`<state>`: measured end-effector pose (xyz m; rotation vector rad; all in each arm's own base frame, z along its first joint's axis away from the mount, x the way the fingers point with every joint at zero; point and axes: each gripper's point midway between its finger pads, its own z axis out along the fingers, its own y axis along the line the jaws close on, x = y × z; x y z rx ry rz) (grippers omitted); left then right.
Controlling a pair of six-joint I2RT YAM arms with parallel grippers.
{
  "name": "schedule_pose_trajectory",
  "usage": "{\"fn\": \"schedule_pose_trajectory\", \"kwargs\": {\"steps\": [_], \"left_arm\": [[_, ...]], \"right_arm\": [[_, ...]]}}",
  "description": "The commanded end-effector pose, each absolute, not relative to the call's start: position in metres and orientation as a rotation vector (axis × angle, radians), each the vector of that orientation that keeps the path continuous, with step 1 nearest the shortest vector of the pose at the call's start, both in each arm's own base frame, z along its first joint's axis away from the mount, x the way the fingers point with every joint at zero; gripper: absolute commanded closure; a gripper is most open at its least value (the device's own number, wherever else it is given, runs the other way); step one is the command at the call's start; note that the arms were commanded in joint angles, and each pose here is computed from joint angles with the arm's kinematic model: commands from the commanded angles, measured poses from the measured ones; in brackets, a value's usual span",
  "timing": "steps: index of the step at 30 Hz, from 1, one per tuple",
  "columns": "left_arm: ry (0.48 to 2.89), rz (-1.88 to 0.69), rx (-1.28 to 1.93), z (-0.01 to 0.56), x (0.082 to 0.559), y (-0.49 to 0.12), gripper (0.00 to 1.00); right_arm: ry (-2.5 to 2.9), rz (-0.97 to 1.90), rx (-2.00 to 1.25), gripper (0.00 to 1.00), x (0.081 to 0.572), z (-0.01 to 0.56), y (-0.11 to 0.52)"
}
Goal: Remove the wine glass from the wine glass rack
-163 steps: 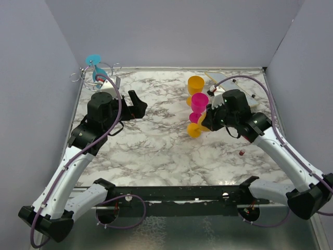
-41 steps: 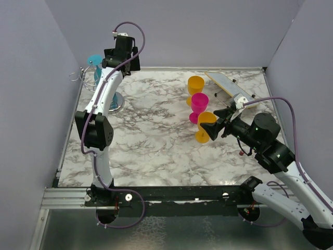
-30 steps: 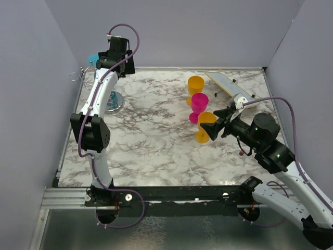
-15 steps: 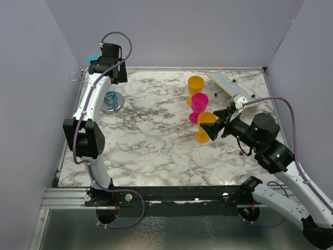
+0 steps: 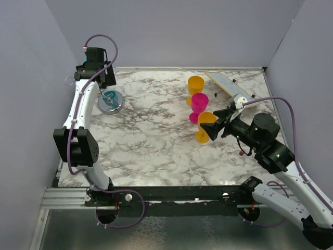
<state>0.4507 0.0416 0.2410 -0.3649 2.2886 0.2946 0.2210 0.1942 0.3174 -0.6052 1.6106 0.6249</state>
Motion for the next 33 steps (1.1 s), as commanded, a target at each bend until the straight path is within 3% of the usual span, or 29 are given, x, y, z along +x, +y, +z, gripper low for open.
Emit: {"fn": "schedule_pose_trajectory", "kwargs": {"steps": [1, 16, 33], "left_arm": [[2.275, 0.259, -0.409, 0.253, 0.435, 0.053, 0.01], [2.271, 0.082, -0.330, 0.262, 0.471, 0.028, 0.03], [2.122, -0.080, -0.251, 0.336, 0.438, -0.008, 0.01]], "right_arm": [[1.574, 0.647, -0.600, 0.24, 0.221, 0.324, 0.198], [1.587, 0.637, -0.594, 0.24, 0.223, 0.322, 0.198], [1.594, 0.654, -0.602, 0.24, 0.225, 0.320, 0.202]]}}
